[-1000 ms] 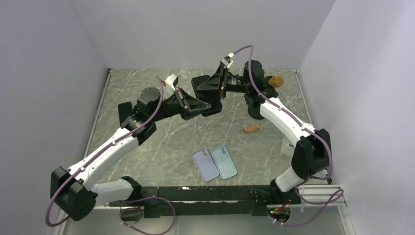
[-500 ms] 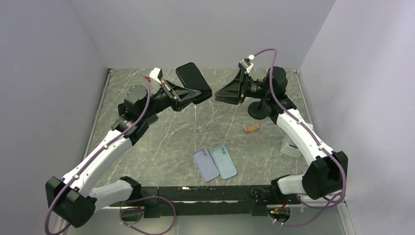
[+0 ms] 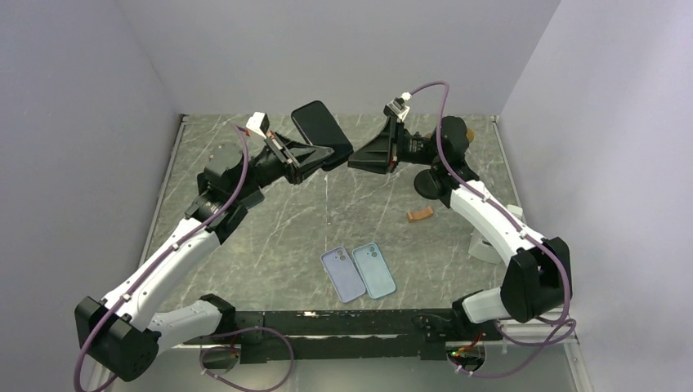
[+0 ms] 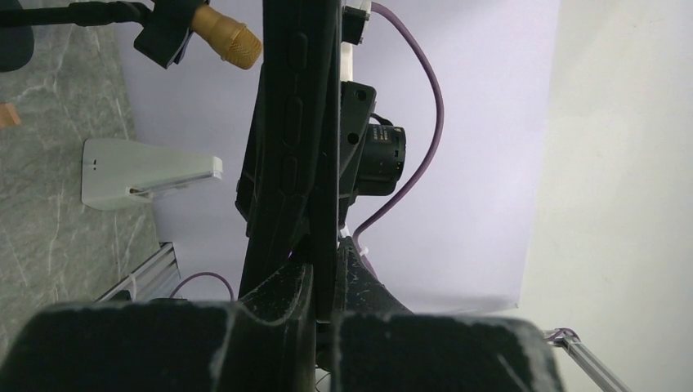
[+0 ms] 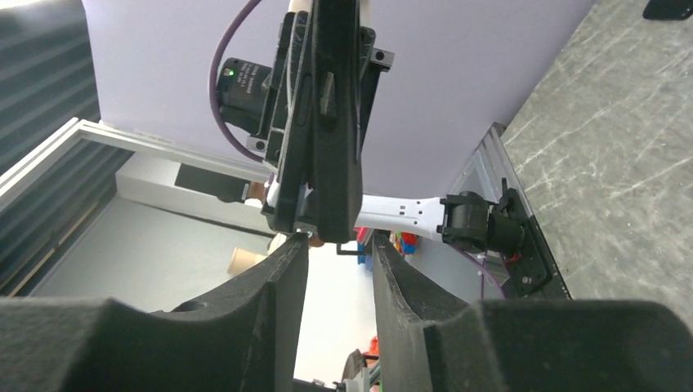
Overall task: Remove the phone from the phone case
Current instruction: Remove the phone case from the phone, then place the phone at the center of the board.
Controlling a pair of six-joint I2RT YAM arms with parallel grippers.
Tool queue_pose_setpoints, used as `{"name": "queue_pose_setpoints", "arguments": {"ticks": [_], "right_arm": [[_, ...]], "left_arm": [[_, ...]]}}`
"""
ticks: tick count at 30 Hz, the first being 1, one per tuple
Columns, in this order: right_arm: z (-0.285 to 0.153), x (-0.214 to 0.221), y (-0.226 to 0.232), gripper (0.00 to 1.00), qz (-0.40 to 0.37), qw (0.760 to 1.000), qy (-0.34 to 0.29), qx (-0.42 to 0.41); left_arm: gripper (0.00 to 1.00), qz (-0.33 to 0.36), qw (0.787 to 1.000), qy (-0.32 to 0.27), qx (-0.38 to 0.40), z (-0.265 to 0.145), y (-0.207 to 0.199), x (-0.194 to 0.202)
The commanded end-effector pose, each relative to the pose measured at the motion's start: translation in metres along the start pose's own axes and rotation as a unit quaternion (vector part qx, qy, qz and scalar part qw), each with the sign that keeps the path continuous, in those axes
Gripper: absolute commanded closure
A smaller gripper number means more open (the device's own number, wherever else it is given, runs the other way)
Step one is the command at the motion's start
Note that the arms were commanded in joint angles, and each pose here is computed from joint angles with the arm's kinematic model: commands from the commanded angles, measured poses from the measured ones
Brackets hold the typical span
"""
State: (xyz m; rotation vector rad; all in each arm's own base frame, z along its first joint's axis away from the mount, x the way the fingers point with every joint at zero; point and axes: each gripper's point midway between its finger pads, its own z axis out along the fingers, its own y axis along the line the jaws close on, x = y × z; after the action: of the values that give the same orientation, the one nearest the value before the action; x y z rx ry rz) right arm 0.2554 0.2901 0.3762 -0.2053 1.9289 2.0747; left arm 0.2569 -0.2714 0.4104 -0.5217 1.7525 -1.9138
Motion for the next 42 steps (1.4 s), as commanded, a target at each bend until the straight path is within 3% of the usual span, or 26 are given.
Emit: {"name": "queue_pose_setpoints", "arguments": {"ticks": [1,11,15,16,18,19,20,22,26,29,33,37,40,42], "right_arm": [[0.003,-0.004,0.014,0.62,-0.022,0.999,-0.005,-0.03],[0.042,-0.014,0.011,0.73,-0.058,0.997,0.01,-0.051],[0.052,-0.026,0.004,1.0,-0.07,0.996,0.005,-0.06],[0.055,-0.03,0.002,1.0,-0.081,0.995,0.002,-0.054],[0.06,-0.045,-0.023,1.0,-0.101,0.995,-0.015,0.018],[0.06,-0.059,-0.048,1.0,-0.111,0.988,-0.034,0.105],[0.042,-0.061,-0.101,1.0,-0.072,0.964,-0.046,0.253],[0.014,-0.066,-0.15,1.0,-0.08,0.913,-0.032,0.399],[-0.041,-0.055,-0.213,1.0,-0.084,0.835,0.008,0.544],[-0.065,-0.034,-0.216,1.0,-0.099,0.816,0.031,0.569],[-0.084,0.008,-0.199,1.0,-0.118,0.828,0.066,0.545],[-0.108,0.06,-0.198,1.0,-0.076,0.831,0.086,0.544],[-0.115,0.091,-0.198,1.0,-0.047,0.848,0.081,0.522],[-0.115,0.106,-0.195,1.0,-0.034,0.861,0.074,0.502]], "left_arm": [[1.0,0.021,0.996,-0.003,0.084,-0.011,-0.049,0.003],[1.0,0.016,0.992,0.029,0.126,-0.018,-0.069,0.015],[1.0,0.012,0.991,0.035,0.131,-0.024,-0.07,0.02],[1.0,0.012,0.991,0.036,0.132,-0.026,-0.07,0.02],[1.0,0.018,0.99,0.038,0.131,-0.028,-0.07,0.023],[1.0,0.024,0.991,0.04,0.125,-0.028,-0.069,0.024],[1.0,0.038,0.992,0.039,0.114,-0.028,-0.066,0.025],[1.0,0.07,0.994,0.037,0.077,-0.027,-0.056,0.024],[1.0,0.115,0.993,0.028,0.0,-0.027,-0.02,0.017],[1.0,0.121,0.99,0.008,-0.065,-0.033,0.026,-0.009],[1.0,0.167,0.973,-0.048,-0.15,-0.04,0.097,-0.084],[1.0,0.234,0.923,-0.014,-0.305,-0.034,0.183,-0.159],[1.0,0.219,0.908,0.018,-0.358,-0.034,0.24,-0.193],[1.0,0.189,0.909,-0.006,-0.372,-0.043,0.268,-0.213]]}}
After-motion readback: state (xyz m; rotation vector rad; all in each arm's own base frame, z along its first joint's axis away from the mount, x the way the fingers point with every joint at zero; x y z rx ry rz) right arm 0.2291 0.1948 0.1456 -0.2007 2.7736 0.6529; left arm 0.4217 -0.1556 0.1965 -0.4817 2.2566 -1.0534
